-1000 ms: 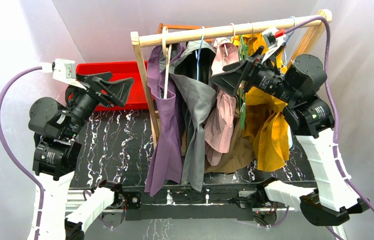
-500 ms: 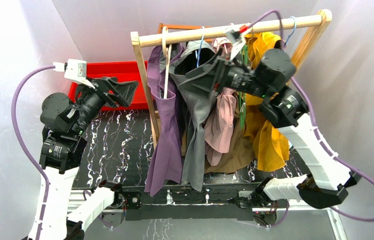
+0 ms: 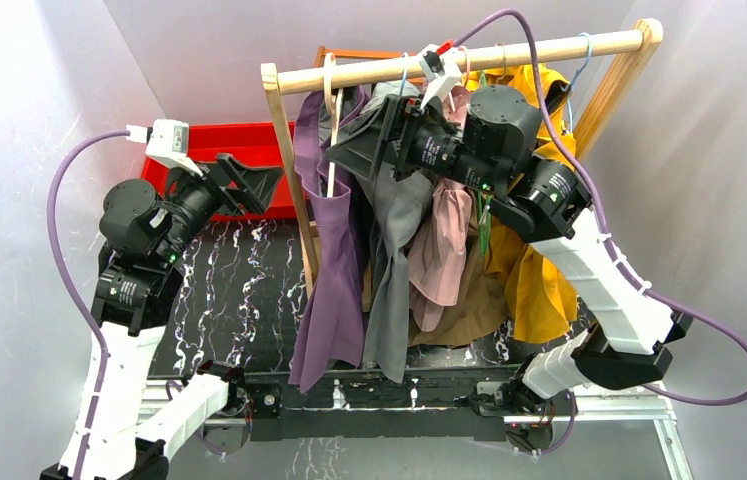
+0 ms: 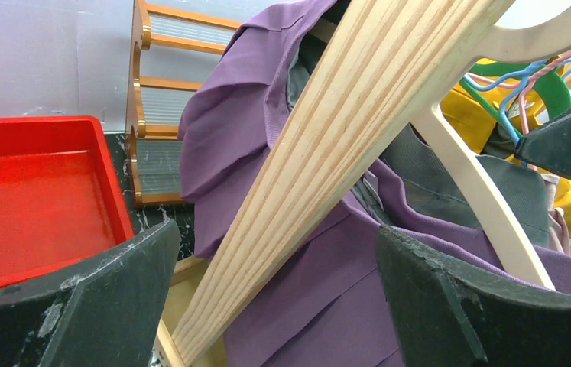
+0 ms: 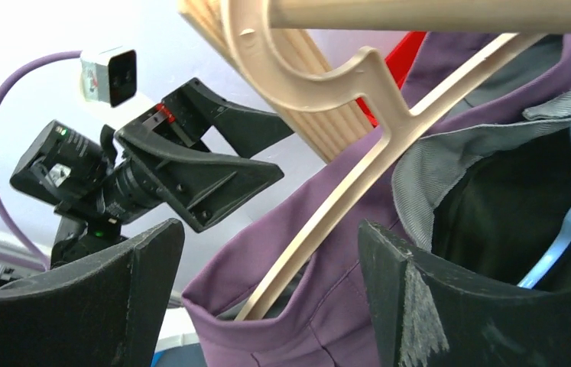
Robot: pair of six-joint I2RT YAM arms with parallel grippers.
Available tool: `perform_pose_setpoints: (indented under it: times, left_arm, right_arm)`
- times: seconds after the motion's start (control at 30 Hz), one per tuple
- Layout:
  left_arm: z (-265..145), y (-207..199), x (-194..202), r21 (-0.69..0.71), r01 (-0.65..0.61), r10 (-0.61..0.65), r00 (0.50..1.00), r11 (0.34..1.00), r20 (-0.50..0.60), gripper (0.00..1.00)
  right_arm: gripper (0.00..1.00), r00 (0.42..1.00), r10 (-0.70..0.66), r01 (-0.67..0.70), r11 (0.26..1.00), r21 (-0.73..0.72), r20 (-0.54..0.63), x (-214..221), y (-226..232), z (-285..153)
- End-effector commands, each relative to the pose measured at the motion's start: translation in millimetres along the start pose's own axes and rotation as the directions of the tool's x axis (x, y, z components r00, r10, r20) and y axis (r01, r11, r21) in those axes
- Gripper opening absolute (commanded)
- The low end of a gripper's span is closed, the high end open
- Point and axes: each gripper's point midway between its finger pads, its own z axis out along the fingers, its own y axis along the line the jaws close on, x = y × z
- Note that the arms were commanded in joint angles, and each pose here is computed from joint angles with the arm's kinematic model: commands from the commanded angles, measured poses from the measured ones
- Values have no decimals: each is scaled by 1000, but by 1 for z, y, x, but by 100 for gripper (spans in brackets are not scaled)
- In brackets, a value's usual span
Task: Remove the skirt from the hanger
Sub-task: Pick up the hanger from the clothesline.
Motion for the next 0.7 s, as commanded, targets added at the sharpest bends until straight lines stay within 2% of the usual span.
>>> perform_pose_setpoints:
  times: [0.0,0.17,0.4,0.53,0.67]
  left_arm:
    - [3,-3,1,12,9,-9,1000,1000,-25,99]
    - [10,-5,6,33,21,-19,998,999,-56,99]
    - [11,1,10,13,2,-1,998,1000,-59,98]
    - [8,0,7,9,-3,4,999,1000,-50,99]
    - [1,-2,1,9,-10,10,1000,1000,-26,99]
  right_arm:
    - [88,999,43,-45,997,56,31,-10,-3,6]
    - [82,997,80,-80,994,68,0,1,-4,21]
    - [72,990,119,-130,976,176,73,1,-22,22]
    - [61,984,152,-171,959,227,99,5,-29,26]
    - [56,983,138,-170,939,300,124,8,-38,26]
